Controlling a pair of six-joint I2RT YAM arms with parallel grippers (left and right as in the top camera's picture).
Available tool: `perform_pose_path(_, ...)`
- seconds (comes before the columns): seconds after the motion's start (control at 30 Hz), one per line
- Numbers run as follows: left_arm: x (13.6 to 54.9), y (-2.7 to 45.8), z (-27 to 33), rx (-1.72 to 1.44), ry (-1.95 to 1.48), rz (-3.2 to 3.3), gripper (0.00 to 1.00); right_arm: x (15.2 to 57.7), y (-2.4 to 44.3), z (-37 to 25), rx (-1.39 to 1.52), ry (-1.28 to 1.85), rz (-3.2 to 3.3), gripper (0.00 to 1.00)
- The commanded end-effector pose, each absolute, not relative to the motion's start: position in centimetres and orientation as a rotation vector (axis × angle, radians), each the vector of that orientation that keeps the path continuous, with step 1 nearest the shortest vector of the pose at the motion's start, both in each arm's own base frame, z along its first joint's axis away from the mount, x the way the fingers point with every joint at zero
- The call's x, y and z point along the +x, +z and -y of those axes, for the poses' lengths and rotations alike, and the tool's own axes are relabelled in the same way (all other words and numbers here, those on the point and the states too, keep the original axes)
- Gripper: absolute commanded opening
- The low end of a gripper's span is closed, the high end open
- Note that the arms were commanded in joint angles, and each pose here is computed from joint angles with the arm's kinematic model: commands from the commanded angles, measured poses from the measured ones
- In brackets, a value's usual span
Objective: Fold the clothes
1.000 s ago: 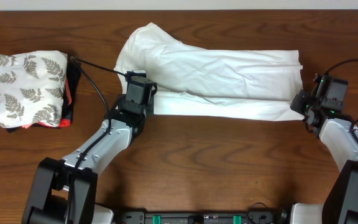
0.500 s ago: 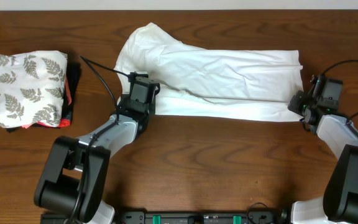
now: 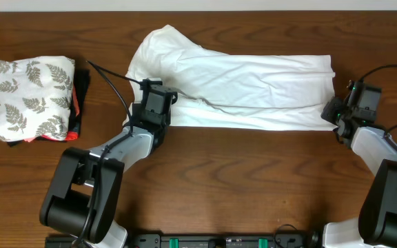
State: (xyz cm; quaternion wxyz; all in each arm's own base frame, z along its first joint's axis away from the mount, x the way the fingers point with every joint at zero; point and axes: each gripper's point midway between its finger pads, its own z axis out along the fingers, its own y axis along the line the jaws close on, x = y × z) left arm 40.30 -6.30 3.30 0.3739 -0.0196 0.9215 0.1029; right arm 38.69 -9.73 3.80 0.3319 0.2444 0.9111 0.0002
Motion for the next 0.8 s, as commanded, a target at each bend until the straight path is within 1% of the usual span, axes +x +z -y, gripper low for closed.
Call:
perform_pose_path(0.0,41.2,3.5,5.3,-0.093,0.304,-2.329,0.3,38.8,3.3,10.5,0.679,-0.016,-2.381,0.27)
perform_pose_path(0.03,41.4,3.6,5.4,-0.096,0.3,-2.321,0.39,38.7,3.2,10.5,0.678,-0.014,-2.385,0.27)
perform_pose_path(0.07,41.6,3.8,5.4,-0.098,0.295,-2.311,0.43,38.7,3.2,10.4,0.677,-0.006,-2.388,0.27)
perform_pose_path(0.13,42.1,4.3,5.6,-0.108,0.279,-2.279,0.51,38.7,3.1,10.2,0.674,0.004,-2.391,0.27)
perform_pose_path(0.17,42.5,4.7,5.7,-0.101,0.276,-2.259,0.53,38.8,3.1,10.0,0.668,0.019,-2.392,0.27)
perform_pose_path(0.33,44.0,6.9,6.2,-0.021,0.285,-2.17,0.53,39.4,3.4,8.1,0.56,0.148,-2.406,0.25)
perform_pose_path(0.53,43.2,8.6,5.9,-0.016,0.288,-2.17,0.53,39.7,3.9,5.1,0.407,0.34,-2.415,0.21)
perform_pose_path(0.67,43.3,11.0,5.9,0.029,0.3,-2.121,0.52,39.6,4.3,3.3,0.327,0.457,-2.415,0.19)
perform_pose_path(0.77,43.2,13.4,5.9,0.014,0.282,-2.07,0.52,39.6,5.2,1.1,0.181,0.592,-2.383,0.15)
